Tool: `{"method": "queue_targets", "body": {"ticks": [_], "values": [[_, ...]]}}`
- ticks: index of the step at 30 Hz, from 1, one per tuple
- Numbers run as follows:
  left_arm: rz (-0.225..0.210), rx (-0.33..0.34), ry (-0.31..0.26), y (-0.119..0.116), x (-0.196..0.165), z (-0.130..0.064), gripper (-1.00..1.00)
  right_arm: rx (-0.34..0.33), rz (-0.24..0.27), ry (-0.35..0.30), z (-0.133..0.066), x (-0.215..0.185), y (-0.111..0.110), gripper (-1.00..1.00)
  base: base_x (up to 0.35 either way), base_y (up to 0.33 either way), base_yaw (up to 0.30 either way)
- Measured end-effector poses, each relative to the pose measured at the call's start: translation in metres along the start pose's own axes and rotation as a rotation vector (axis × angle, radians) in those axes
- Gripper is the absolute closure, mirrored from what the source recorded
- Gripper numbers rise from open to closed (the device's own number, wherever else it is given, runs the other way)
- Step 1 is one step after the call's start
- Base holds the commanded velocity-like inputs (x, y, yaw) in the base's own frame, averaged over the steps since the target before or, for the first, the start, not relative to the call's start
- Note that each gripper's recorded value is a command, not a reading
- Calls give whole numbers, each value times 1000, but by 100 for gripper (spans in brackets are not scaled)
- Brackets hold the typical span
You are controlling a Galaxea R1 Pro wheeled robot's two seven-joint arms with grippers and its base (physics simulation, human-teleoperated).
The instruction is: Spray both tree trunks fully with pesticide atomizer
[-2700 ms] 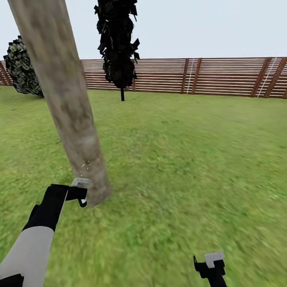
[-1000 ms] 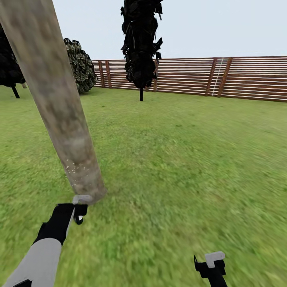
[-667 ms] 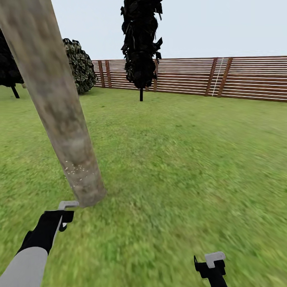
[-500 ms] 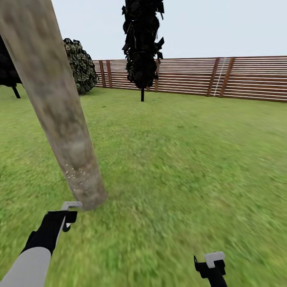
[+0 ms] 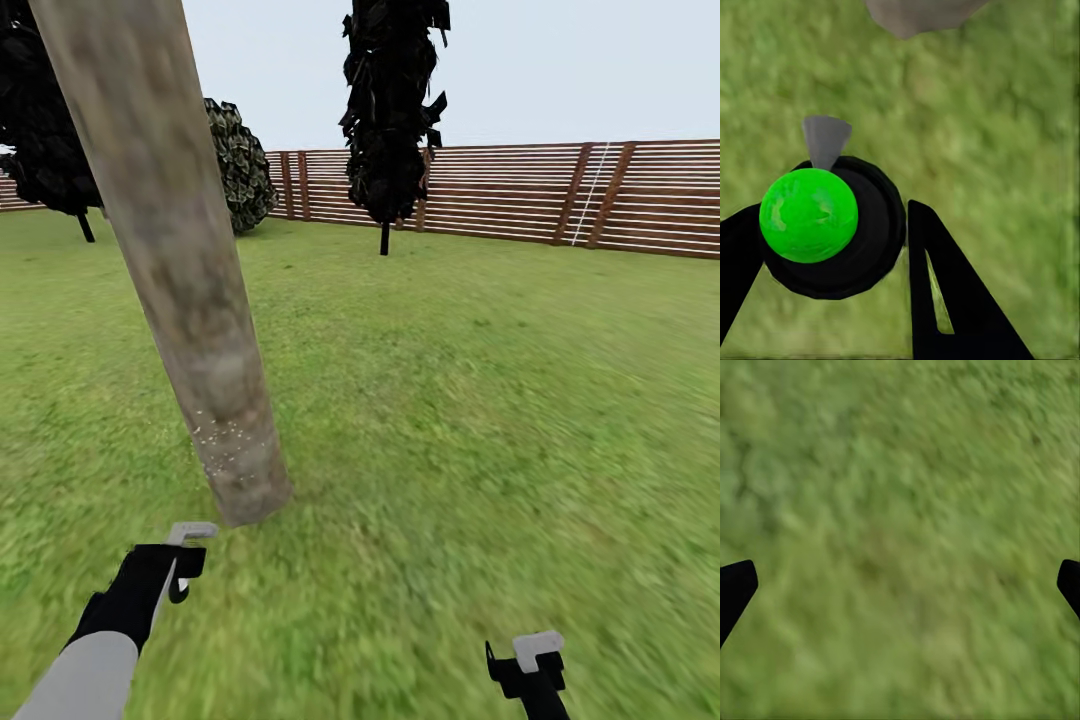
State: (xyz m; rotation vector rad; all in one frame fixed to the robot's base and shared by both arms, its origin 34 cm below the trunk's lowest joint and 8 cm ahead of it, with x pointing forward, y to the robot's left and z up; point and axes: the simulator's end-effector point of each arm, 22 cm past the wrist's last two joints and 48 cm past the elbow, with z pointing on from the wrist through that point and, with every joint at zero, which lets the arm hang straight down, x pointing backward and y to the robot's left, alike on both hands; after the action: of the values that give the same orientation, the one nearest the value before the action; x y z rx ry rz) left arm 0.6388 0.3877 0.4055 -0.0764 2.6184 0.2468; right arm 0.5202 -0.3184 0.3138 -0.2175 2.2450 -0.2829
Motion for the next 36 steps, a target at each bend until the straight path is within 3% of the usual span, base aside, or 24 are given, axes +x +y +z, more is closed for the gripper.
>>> {"method": "queue_targets", "body": {"ticks": [2,6,10,17,24,28,36], "values": [[7,19,-10,-12,3,3,100,0,0,0,0,0,0,-100,0,0,1],[15,13,-64,-8,-7,4,100,1,0,1,0,0,-1,-100,130,-83,0],[20,9,-49,-5,5,7,100,1,0,0,0,0,-1,-100,215,-178,0],[-39,0,-34,5,22,8,100,2,0,0,0,0,-1,-100,48,-263,110],[-36,10,-35,-3,22,8,100,2,0,0,0,0,-1,-100,189,-227,178],[-45,-66,-39,14,21,8,100,1,-1,1,0,1,-1,-100,239,-187,5],[-46,-68,-37,14,22,8,100,2,0,2,0,1,-1,-100,236,-187,0]]}}
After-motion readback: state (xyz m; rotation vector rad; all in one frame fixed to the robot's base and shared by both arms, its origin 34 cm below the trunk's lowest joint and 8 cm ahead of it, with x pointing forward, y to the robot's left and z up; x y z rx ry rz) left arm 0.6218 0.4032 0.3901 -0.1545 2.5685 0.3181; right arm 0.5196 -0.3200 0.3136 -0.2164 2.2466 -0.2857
